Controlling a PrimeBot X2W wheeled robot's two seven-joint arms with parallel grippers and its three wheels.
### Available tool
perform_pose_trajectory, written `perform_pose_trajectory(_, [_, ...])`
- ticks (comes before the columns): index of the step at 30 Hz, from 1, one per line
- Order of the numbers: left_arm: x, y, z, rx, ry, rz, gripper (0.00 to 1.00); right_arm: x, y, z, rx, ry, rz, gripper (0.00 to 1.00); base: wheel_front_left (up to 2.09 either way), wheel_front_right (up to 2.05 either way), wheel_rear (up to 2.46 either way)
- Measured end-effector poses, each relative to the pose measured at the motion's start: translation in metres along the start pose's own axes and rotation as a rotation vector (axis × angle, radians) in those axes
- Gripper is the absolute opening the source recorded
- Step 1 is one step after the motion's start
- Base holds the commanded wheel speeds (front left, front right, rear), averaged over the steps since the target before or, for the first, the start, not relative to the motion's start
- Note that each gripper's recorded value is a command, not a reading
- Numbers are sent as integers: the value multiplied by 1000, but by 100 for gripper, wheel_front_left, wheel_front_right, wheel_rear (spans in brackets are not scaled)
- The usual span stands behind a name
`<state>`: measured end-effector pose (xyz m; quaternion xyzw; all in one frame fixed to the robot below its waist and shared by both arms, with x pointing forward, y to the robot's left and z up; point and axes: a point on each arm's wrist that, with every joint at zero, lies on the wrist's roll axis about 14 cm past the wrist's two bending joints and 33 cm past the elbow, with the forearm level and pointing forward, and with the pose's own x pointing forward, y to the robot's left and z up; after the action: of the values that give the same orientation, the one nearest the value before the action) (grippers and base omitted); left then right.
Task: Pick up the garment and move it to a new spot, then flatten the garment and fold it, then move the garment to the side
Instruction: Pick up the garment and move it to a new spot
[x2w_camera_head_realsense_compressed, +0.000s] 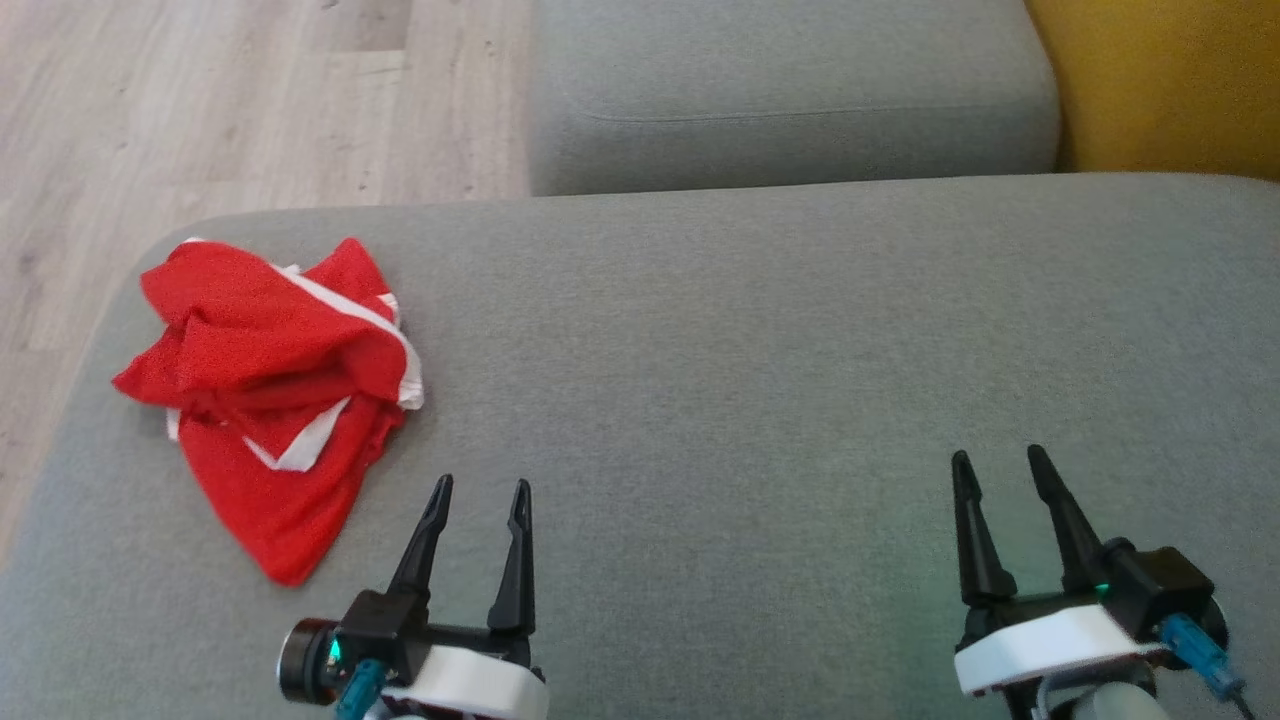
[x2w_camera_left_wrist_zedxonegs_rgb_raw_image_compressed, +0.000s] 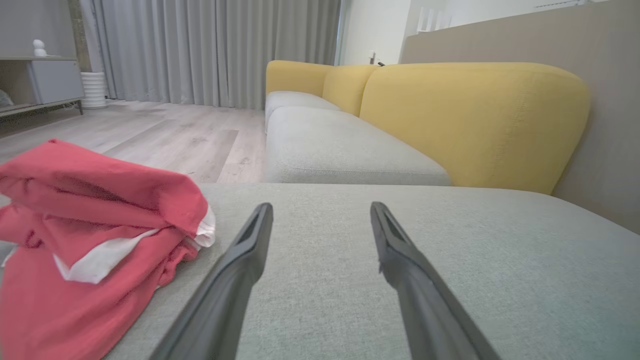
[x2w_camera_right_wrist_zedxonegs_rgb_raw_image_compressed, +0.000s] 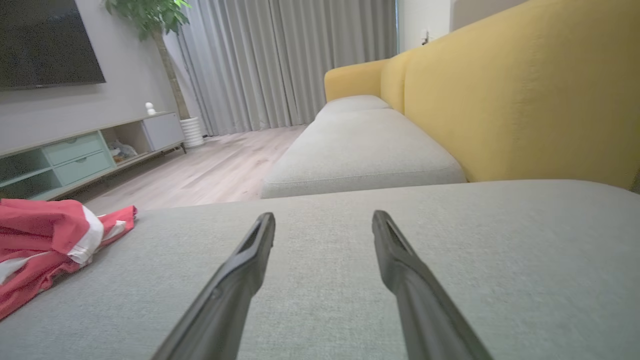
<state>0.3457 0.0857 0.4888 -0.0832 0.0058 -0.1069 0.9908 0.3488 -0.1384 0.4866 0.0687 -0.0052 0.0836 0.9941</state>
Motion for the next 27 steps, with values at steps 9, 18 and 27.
perform_pose_trajectory(9, [-15, 34, 2, 19, -11, 116, 100, 12, 39, -3, 20, 9, 124, 100, 0, 0, 0])
perform_pose_trajectory(18, [-49, 83, 8, 32, -34, 297, 100, 20, 93, -8, 43, 30, 290, 100, 0, 0, 0])
perform_pose_trajectory(27, [-89, 111, 5, 22, -41, 429, 100, 18, 139, -10, 58, 45, 433, 100, 0, 0, 0])
